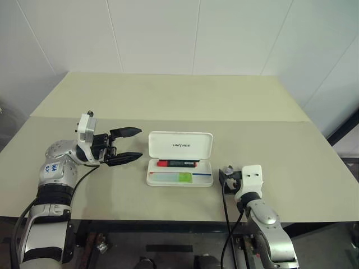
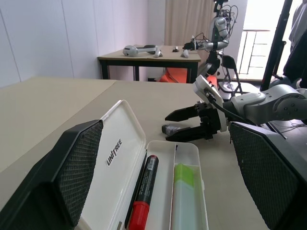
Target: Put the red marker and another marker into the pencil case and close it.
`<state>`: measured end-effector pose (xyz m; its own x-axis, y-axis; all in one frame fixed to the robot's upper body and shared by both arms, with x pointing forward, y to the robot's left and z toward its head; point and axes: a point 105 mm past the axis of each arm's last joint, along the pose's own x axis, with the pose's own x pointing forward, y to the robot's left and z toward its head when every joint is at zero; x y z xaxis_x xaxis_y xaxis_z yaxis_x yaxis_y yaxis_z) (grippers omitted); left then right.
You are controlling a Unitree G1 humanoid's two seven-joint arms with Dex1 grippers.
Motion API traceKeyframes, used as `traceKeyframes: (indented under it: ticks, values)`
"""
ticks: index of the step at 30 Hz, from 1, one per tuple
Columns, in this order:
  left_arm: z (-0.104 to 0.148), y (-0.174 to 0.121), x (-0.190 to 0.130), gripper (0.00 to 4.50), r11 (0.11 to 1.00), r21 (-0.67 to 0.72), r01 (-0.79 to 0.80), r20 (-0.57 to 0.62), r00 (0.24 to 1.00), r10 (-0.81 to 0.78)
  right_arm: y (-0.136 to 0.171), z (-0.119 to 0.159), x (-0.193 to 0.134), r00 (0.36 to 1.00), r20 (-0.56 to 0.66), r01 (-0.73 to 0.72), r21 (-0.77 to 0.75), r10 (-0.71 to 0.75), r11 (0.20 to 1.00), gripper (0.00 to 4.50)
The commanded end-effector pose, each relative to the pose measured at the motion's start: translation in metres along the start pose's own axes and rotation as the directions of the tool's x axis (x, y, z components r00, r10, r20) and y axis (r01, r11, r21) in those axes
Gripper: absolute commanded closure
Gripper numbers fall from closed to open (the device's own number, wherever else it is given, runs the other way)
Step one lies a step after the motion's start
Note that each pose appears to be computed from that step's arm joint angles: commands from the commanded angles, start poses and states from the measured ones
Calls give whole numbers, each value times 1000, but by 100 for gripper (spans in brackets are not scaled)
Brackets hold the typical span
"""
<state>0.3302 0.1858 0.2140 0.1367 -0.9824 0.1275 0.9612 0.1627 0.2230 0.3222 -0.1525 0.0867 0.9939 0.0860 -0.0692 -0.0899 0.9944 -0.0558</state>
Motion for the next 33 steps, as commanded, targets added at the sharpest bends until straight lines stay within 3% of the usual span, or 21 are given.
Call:
traceKeyframes:
  ticks: [1, 9, 12, 21, 28, 33]
  values:
    - [10, -15, 0, 1, 990, 26, 136, 37, 990, -137, -8, 1, -1, 999, 0, 40, 26, -40, 999, 0]
    - [15, -15, -9, 1, 992, 3, 128, 41, 991, -128, -10, -3, -1, 999, -24, 34, 97, -32, 995, 0]
    - [13, -14, -9, 0, 992, 3, 127, 23, 992, -127, -10, -5, 0, 999, -39, 29, 110, -25, 994, 87]
    - [15, -11, -3, 0, 990, 18, 138, 47, 989, -139, -17, 5, 0, 1000, 16, 15, 93, -16, 996, 404]
    - [13, -13, 2, 0, 988, -1, 152, 82, 985, -151, -19, 53, -9, 967, 177, -179, -30, 181, 983, 414]
    - [9, -17, 4, 0, 986, -11, 167, 94, 982, -165, -4, 82, -25, 874, 186, -417, -190, 449, 889, 414]
